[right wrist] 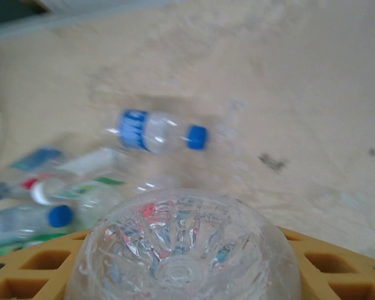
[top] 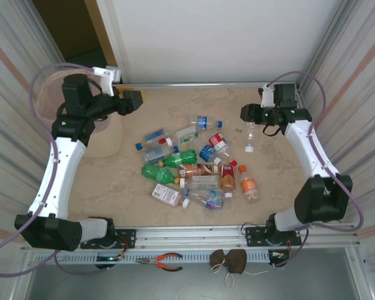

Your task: Put the plastic bottles in the bin

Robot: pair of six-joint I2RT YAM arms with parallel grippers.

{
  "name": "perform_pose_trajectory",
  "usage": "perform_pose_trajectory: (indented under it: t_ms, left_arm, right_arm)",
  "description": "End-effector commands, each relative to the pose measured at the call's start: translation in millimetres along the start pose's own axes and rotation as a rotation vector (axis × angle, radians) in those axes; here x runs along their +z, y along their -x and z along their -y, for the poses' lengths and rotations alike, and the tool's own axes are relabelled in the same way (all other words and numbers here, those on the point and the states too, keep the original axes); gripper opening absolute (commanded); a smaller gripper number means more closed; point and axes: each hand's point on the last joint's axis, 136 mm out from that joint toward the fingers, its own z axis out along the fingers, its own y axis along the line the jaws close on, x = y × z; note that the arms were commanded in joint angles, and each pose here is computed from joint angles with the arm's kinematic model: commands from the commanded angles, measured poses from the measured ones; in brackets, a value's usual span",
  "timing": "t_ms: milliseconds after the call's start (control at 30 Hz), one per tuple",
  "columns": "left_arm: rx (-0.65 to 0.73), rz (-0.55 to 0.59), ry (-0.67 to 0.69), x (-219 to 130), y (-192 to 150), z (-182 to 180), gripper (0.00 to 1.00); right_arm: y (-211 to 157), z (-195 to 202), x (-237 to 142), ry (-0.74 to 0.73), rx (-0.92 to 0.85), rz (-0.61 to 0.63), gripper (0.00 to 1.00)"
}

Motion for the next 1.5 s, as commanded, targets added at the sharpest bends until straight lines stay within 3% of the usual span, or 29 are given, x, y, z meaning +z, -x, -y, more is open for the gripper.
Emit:
perform_pose_trajectory:
  t_ms: [0, 267, 433, 667, 867, 1067, 1467]
  left_arm:
    - [0.068, 0.075, -0.137, 3, 14, 43, 0.64]
    - [0.15, 0.082, -0.372, 33, 4, 120, 0.68]
    - [0.17, 0.06, -0.465, 53, -6, 157, 0.77]
    - [0.19, 0.0, -0.597, 74, -22, 199, 0.83]
    - [0.219, -0.042, -0.725, 84, -36, 237, 0.84]
    - [0.248, -0.073, -0.761, 97, -49, 256, 0.81]
    - [0.273, -0.077, -0.873, 93, -61, 269, 0.63]
  right_arm:
    - [25, -51, -28, 0.172, -0.009, 0.132, 0.48]
    - [52, -132, -96, 0.393, -0.112, 0.357, 0.45]
    - [56, -171, -135, 0.505, -0.188, 0.456, 0.46]
    - [55, -205, -173, 0.613, -0.259, 0.526, 0.48]
    - [54, -216, -180, 0.641, -0.271, 0.528, 0.5]
    - [53, -223, -186, 0.662, -0.274, 0.54, 0.49]
    - [56, -226, -199, 0.654, -0.276, 0.582, 0.49]
